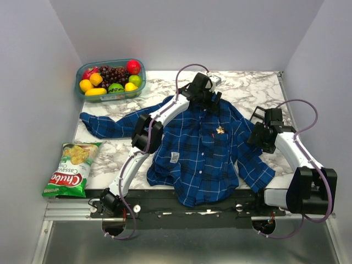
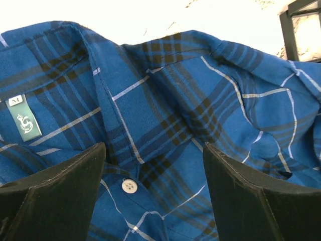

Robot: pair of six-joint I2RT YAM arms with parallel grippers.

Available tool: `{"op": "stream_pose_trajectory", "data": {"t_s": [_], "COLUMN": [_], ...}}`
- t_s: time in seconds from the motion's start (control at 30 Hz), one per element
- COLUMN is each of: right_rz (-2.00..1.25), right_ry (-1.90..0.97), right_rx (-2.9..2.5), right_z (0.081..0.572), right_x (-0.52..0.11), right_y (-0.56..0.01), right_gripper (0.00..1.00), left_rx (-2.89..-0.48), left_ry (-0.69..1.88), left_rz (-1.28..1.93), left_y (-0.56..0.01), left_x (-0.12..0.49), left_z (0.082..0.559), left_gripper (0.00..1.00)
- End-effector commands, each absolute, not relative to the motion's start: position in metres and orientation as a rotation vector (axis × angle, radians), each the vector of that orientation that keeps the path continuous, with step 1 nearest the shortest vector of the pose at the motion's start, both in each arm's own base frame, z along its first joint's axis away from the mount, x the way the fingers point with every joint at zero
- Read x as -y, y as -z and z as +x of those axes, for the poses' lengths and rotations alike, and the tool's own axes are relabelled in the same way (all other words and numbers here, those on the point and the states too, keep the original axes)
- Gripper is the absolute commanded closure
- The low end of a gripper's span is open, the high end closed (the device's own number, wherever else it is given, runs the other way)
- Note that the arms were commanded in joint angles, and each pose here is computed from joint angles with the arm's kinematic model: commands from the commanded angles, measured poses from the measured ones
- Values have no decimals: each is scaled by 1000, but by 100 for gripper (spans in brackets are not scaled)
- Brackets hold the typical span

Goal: Pin the brooch onto the clothing
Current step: Smooth out the clothing with brooches at the center of the board.

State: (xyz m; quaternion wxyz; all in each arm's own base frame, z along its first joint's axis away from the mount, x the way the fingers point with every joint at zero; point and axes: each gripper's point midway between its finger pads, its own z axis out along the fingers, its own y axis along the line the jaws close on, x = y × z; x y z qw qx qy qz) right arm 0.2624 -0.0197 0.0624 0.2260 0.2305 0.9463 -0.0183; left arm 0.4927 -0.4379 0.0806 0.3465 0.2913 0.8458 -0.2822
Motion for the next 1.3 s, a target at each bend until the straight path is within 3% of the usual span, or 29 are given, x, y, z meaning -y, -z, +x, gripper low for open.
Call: {"op": "stream_pose_trajectory", "data": {"t_s": [0.0, 0.2, 0.5, 0.63, 0.67, 0.73, 0.77, 0.8, 0.83, 0.9, 0.97, 1.1, 1.13, 1.23, 1.27], "right_rz": [630, 676, 742, 756, 762, 766, 765, 768, 774, 772, 780, 777, 773, 770, 763], "right_ry": [-8, 34, 16, -26, -26, -27, -30, -31, -41, -53, -55, -40, -24, 23, 40], "right_rx": [-2583, -2603, -2635, -2646, -2646, -2663, -2670, -2675, -2689, -2689, -2695, -2709, -2711, -2707, -2710], "right_z": [264, 261, 261, 261, 261, 259, 258, 258, 257, 259, 261, 263, 263, 267, 267], "right_x": [14, 24, 30, 25, 25, 24, 23, 23, 22, 20, 20, 22, 24, 31, 33], "right_y": [-70, -62, -46, -40, -38, -33, -31, -29, -26, -24, -21, -18, -17, -21, -22], "right_gripper": [23, 22, 22, 23, 22, 23, 23, 24, 25, 32, 41, 69, 81, 99, 99], "left_rx": [-2205, -2210, -2247, -2308, -2315, -2326, -2339, -2331, -2324, -2312, -2306, -2263, -2258, -2248, -2253], "left_ry": [730, 800, 839, 860, 867, 884, 894, 912, 924, 950, 964, 1014, 1027, 1040, 1040], "left_rz": [747, 732, 666, 615, 611, 602, 578, 564, 550, 482, 437, 318, 308, 284, 285], "left_y": [-68, -55, -44, -29, -27, -24, -22, -24, -30, -40, -45, -72, -76, -84, -82], "left_x": [437, 446, 451, 451, 451, 451, 450, 451, 450, 442, 433, 399, 395, 375, 370], "left_z": [496, 494, 495, 490, 490, 487, 487, 489, 490, 500, 507, 536, 538, 548, 548], "left_gripper": [13, 20, 15, 17, 21, 39, 50, 68, 75, 94, 100, 100, 100, 100, 100]}}
